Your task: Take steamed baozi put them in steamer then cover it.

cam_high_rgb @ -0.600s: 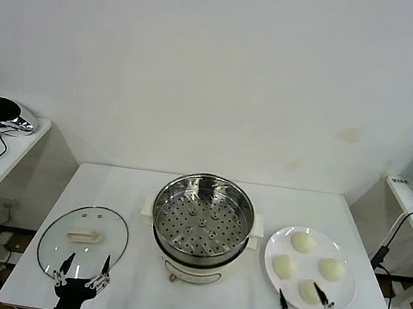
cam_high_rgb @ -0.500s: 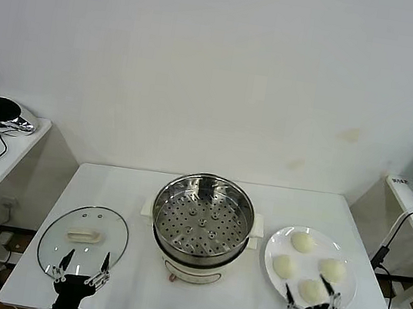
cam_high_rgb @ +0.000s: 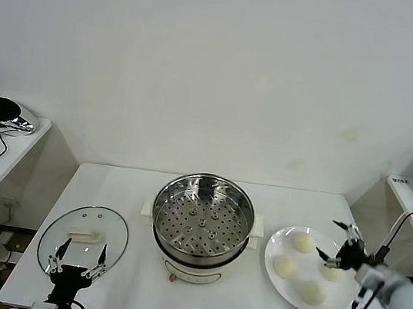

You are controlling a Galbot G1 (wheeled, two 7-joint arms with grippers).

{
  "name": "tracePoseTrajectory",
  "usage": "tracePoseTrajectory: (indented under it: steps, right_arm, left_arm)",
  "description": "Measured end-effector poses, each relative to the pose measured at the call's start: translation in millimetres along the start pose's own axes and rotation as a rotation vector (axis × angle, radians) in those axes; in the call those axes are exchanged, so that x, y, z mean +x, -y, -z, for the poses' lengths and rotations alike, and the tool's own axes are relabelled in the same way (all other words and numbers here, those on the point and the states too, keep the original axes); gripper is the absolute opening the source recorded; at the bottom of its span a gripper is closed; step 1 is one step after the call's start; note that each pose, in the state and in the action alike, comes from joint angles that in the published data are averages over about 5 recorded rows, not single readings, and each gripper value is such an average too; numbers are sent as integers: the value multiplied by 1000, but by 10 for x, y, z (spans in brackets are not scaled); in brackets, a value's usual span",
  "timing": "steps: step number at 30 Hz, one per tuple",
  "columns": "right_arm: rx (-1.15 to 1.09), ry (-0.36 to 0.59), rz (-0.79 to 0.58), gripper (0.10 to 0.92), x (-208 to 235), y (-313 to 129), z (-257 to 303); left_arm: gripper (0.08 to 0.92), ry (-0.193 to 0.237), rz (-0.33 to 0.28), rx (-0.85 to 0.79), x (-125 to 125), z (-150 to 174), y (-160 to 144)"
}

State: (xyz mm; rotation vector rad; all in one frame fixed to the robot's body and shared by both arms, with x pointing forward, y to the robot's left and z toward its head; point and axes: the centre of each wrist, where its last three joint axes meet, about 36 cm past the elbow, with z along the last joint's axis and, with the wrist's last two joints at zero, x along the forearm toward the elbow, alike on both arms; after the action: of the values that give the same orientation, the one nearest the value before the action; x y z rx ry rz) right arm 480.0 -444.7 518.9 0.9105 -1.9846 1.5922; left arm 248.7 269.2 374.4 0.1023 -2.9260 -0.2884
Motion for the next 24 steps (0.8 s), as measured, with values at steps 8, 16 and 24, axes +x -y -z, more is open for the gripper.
tracePoseTrajectory:
  steps: [8, 16, 24]
  right_arm:
    - [89, -96, 251, 823, -297, 569, -122]
    - [120, -134, 388, 823, -646, 891, -142]
    - [143, -134, 483, 823, -1114, 953, -78]
  left_arm:
    - [823, 8, 4, -40, -10, 20, -75]
    - [823, 15, 10, -68, -14, 36, -119]
    - [823, 13, 14, -90, 0, 34, -189]
